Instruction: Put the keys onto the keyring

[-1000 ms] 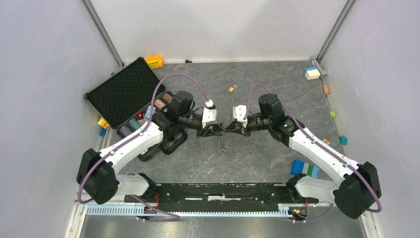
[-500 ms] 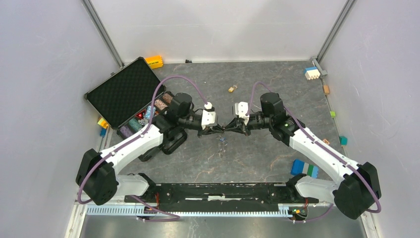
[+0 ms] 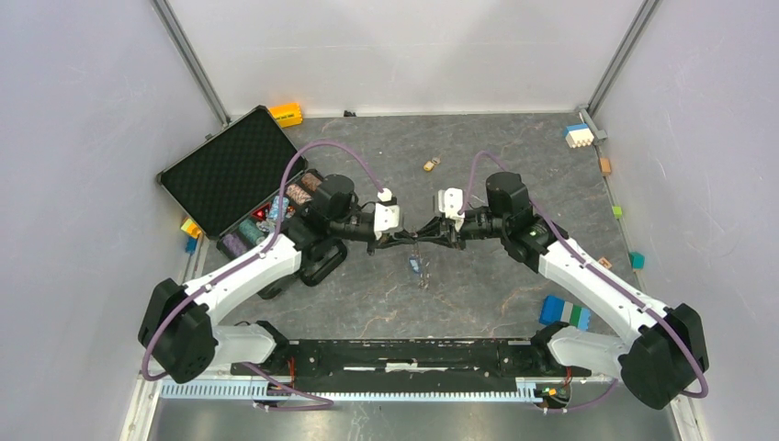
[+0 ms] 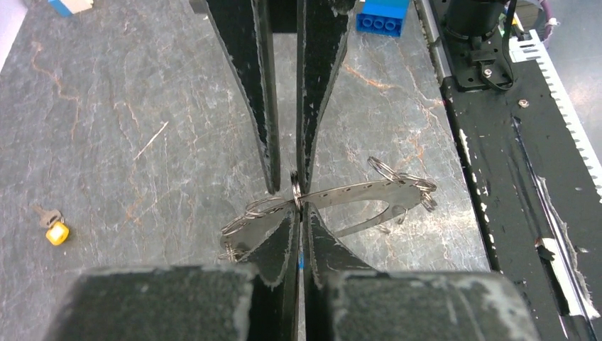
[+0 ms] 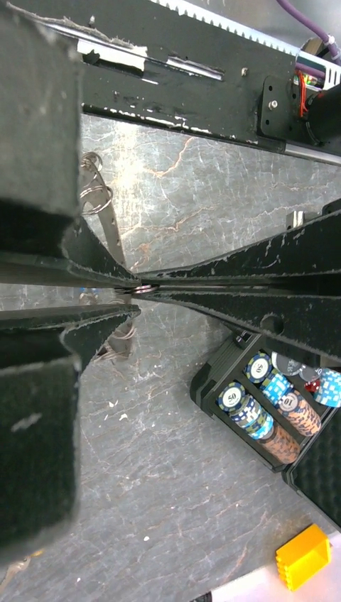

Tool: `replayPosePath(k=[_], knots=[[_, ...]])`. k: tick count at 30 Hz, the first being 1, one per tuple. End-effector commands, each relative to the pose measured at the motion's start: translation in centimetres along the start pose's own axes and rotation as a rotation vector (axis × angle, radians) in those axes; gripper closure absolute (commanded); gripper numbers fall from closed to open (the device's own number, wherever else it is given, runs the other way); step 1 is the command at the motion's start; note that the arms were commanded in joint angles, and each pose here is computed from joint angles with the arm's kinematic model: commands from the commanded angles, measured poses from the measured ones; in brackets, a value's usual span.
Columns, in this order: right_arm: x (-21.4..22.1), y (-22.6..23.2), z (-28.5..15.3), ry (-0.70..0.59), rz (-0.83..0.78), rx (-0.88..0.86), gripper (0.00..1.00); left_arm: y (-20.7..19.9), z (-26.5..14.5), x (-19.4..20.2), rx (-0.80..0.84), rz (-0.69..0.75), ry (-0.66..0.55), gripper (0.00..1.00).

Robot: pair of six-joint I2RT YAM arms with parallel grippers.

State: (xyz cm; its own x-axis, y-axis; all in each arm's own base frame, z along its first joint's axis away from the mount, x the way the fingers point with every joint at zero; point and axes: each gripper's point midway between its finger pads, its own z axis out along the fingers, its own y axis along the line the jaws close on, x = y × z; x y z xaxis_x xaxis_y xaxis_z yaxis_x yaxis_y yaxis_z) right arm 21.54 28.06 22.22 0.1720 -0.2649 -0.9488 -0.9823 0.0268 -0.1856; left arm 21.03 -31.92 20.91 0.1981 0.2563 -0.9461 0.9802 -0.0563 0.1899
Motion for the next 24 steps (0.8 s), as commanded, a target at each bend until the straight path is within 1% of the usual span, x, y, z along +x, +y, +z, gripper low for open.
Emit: replayPosePath(k=[1, 5, 10, 12, 16, 24], knots=[[-1.1, -1.4, -0.8, -0.004, -0.077, 0.074, 0.74, 0.1, -1.4, -1.4, -0.030, 0.032, 0.043, 0.98], [-0.8, -1.4, -1.0, 0.015, -0.080, 0.079, 0.60, 0.7, -2.5, -1.2, -0.061, 0.029, 0.154, 0.98], [-1.4, -0.9, -0.6, -0.012, -0.070, 0.031, 0.56, 0.9, -2.9, -0.9, -0.086, 0.015, 0.265, 0.98], [-1.5, -0.6, -0.3, -0.025, -0.062, 0.008, 0.56, 1.1, -2.9, -0.6, -0.110, 0.005, 0.307, 0.98], [-1.5, -0.7, 0.2, -0.039, -0.037, -0.006, 0.62, 1.5, -2.8, -0.7, -0.147, 0.001, 0.344, 0.98], [-1.8, -0.1, 0.6, -0.078, -0.020, -0.049, 0.64, 0.8, -2.3, -1.3, -0.134, 0.002, 0.337, 0.98]])
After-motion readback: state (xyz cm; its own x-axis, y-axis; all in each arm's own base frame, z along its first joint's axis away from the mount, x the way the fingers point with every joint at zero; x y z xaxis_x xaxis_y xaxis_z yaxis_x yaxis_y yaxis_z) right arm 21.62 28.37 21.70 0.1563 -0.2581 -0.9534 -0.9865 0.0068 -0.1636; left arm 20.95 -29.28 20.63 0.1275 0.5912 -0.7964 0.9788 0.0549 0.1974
